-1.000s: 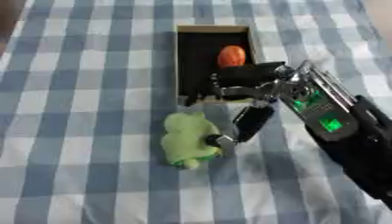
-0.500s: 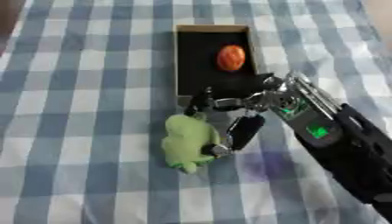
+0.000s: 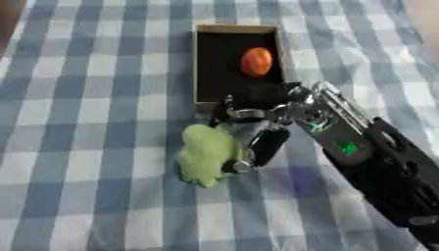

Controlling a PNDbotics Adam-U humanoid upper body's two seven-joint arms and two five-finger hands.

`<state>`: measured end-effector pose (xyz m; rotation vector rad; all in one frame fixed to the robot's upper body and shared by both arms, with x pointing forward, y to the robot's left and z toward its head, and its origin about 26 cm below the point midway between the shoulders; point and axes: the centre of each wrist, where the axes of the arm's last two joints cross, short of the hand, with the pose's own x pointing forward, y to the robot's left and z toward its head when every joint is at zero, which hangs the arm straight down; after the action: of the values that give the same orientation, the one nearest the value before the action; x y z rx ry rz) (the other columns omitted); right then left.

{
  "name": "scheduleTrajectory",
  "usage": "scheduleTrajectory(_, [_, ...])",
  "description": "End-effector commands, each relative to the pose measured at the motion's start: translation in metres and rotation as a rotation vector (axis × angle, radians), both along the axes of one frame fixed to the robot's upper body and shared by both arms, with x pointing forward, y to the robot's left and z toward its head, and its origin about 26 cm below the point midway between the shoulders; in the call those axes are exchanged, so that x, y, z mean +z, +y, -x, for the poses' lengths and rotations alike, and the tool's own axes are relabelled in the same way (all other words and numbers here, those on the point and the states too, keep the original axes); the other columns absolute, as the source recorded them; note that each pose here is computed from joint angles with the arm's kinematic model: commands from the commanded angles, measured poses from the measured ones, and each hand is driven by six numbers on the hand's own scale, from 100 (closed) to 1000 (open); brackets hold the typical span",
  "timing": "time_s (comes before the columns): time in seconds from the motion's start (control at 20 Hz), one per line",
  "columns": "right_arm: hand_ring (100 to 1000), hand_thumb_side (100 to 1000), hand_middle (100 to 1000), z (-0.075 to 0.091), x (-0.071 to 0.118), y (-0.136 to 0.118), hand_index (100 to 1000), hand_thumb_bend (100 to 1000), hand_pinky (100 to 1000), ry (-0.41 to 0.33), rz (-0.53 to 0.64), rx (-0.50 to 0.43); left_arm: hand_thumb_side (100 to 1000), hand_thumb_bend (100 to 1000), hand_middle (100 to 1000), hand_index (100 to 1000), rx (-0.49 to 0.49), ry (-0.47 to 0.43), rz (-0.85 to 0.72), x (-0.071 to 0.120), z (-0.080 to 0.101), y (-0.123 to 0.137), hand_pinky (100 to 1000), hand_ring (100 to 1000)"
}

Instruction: Pick up objects on the table and place them in the box.

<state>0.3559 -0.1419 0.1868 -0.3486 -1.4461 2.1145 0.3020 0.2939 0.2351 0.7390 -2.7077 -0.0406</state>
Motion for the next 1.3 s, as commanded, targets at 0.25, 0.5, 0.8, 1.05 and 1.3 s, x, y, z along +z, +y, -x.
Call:
scheduleTrajectory(0.25, [669, 461, 546, 0.014, 0.026, -0.003, 710, 274, 538, -0.038, -0.054, 0.041, 663, 110, 719, 834, 0.001, -0.025, -0.024, 0.009, 0.003, 0.003, 838, 820])
scheduleTrajectory(0.5, [680, 485, 566, 0.023, 0.046, -0.01, 728, 230, 538, -0.022, -0.072, 0.062, 662, 110, 719, 835, 0.003, -0.023, -0.027, 0.008, 0.003, 0.003, 838, 820])
scheduleTrajectory(0.8, [690, 428, 577, 0.028, 0.07, -0.019, 738, 140, 533, -0.043, -0.109, 0.045, 658, 112, 720, 835, 0.004, -0.024, -0.031, 0.009, 0.003, 0.004, 838, 820])
scheduleTrajectory(1.05, [685, 378, 571, 0.029, 0.097, -0.026, 734, 139, 527, -0.112, -0.177, 0.008, 656, 112, 720, 835, 0.004, -0.023, -0.033, 0.009, 0.003, 0.004, 838, 820])
scheduleTrajectory(1.3, [691, 337, 575, 0.017, 0.118, -0.037, 738, 190, 545, -0.217, -0.206, -0.093, 656, 110, 720, 835, 0.004, -0.021, -0.034, 0.008, 0.003, 0.004, 838, 820])
